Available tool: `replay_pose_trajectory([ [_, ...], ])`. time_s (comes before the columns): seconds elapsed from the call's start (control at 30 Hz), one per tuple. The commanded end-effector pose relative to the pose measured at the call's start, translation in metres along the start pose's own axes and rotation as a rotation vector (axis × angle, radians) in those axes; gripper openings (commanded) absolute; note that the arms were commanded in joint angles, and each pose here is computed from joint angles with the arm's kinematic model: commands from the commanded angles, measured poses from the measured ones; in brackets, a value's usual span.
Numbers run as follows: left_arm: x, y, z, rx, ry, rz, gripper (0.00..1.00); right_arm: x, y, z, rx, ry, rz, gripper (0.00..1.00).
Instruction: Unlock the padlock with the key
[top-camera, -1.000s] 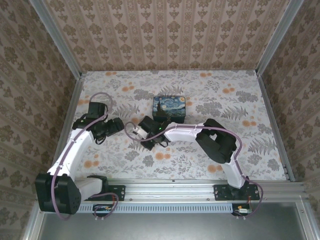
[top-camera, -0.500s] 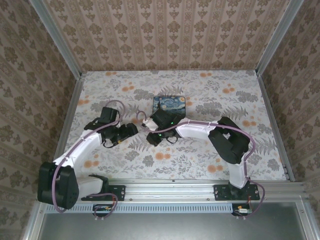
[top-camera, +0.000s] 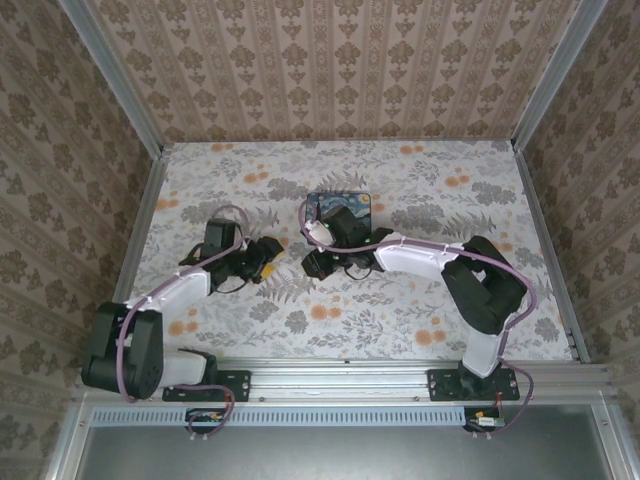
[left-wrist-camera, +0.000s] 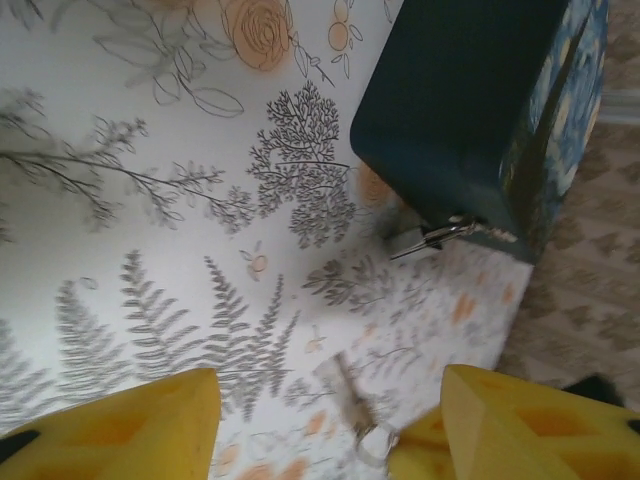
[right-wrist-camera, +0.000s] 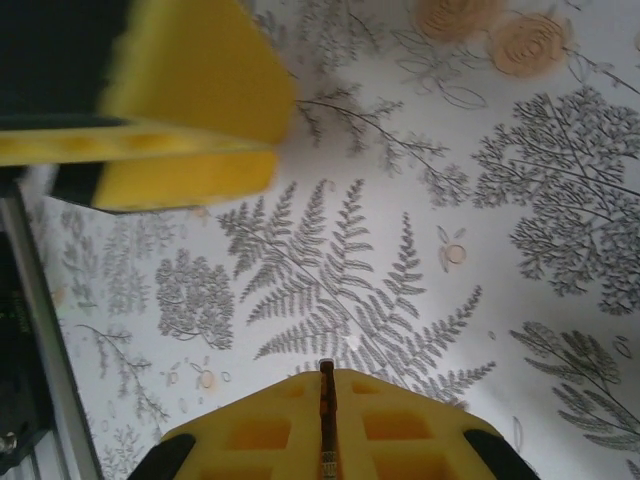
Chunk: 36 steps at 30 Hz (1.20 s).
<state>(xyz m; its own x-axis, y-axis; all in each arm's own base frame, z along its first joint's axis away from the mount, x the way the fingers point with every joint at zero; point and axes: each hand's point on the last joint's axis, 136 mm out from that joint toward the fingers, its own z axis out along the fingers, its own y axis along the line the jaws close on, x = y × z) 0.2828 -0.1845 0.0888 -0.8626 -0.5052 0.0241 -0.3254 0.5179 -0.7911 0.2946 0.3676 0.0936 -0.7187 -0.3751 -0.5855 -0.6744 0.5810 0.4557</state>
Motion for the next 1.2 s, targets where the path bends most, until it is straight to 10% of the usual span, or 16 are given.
replay_pose_trajectory([
  [0.0, 0.003, -0.024, 0.009, 0.107, 0.034, -0.077, 0.57, -0.008, 0.017, -0.006, -0.076, -0.051, -0.037, 0.12],
  [1.17, 0.028, -0.039, 0.016, 0.193, 0.129, -0.248, 0.11, -0.041, 0.001, 0.019, -0.046, -0.246, 0.014, 0.17],
])
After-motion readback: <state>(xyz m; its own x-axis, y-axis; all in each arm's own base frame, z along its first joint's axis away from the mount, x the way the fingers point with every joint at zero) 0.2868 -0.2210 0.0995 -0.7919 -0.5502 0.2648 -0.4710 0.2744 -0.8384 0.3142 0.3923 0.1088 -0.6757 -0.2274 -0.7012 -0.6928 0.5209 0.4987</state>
